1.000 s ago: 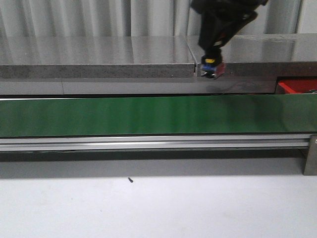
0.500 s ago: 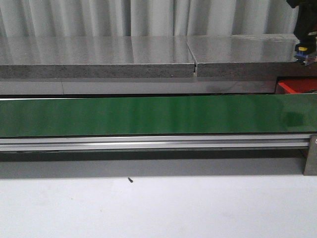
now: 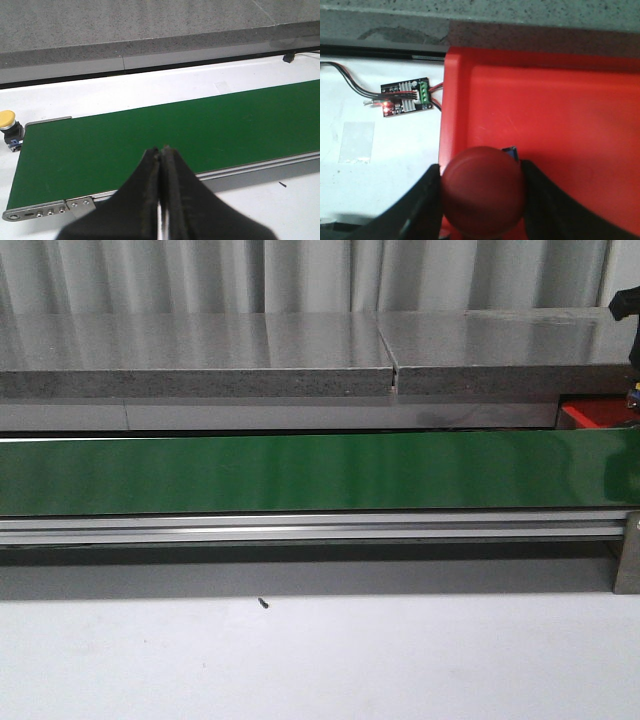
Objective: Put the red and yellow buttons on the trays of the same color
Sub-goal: 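Carry the red button into the red tray and open the right gripper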
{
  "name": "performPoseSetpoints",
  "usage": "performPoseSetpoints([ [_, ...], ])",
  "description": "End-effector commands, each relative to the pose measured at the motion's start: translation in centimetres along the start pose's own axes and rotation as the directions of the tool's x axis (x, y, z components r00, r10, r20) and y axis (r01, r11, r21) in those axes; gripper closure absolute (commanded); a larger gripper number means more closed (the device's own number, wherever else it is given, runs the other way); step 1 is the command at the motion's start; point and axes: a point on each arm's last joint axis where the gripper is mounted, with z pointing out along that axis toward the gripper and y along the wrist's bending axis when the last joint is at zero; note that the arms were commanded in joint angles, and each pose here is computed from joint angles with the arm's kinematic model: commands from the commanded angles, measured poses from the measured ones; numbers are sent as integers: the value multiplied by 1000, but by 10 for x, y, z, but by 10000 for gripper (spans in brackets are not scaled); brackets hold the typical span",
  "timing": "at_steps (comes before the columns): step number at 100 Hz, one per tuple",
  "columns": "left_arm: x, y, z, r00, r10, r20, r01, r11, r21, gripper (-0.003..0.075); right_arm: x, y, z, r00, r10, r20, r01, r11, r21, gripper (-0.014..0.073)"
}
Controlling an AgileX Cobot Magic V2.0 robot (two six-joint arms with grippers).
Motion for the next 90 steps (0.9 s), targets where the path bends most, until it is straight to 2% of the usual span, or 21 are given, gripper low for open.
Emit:
performPoseSetpoints([
  [1, -14, 0, -4, 996, -7, 92, 7, 1000, -6, 739, -25, -5, -24, 987, 5, 164, -10, 999, 33, 638],
  [39, -14, 0, -4, 996, -7, 92, 7, 1000, -6, 739, -10, -9, 10, 989, 113, 97, -114, 993, 10, 638],
  [70, -14, 0, -4, 996, -7, 92, 7, 1000, -6, 739, -8, -8, 12, 990, 116, 83, -117, 993, 7, 627],
  [80, -14, 0, -4, 996, -7, 92, 7, 1000, -6, 739, -7, -8, 12, 991, 116, 73, -117, 993, 5, 548],
  [90, -14, 0, -4, 996, -7, 92, 7, 1000, -6, 739, -7, -8, 12, 991, 116, 72, -117, 993, 5, 375],
])
